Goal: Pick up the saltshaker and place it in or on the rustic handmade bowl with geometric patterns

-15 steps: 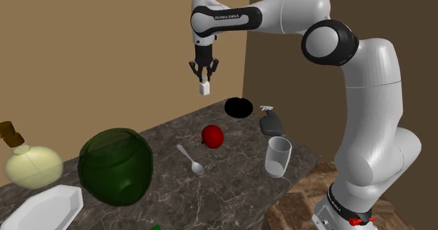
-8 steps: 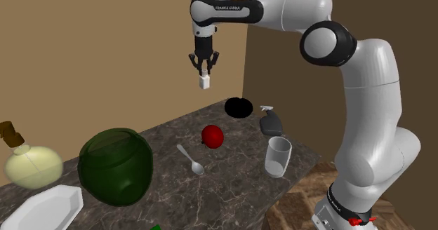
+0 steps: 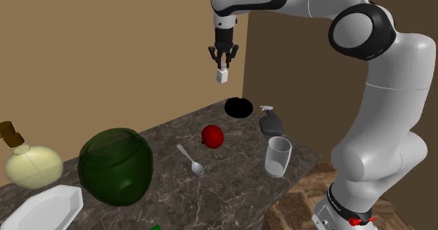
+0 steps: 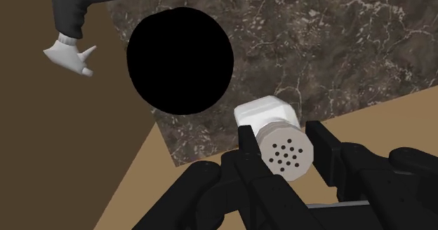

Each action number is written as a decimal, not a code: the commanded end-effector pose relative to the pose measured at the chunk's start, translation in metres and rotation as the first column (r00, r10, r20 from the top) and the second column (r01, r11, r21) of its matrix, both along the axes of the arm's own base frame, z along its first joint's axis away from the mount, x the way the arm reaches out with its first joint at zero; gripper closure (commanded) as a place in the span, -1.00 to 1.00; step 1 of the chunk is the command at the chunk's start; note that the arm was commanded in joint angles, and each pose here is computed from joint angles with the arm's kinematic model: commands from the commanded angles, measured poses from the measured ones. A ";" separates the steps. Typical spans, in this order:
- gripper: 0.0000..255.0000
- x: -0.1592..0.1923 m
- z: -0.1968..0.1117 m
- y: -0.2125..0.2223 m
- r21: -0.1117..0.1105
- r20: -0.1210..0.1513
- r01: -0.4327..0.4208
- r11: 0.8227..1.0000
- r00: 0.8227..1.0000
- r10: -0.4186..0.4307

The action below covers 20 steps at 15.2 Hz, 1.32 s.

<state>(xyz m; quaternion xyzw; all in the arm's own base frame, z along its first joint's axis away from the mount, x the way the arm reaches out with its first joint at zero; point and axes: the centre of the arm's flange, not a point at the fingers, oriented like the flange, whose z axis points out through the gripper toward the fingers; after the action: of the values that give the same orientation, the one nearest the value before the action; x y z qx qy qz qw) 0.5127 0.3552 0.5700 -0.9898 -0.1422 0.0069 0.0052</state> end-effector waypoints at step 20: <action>1.00 -0.008 -0.068 -0.067 0.000 0.000 -0.001 1.000 1.000 0.001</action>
<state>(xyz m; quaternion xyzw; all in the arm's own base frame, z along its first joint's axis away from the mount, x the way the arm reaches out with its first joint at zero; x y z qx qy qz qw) 0.5055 0.2872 0.5076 -0.9897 -0.1426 0.0073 0.0054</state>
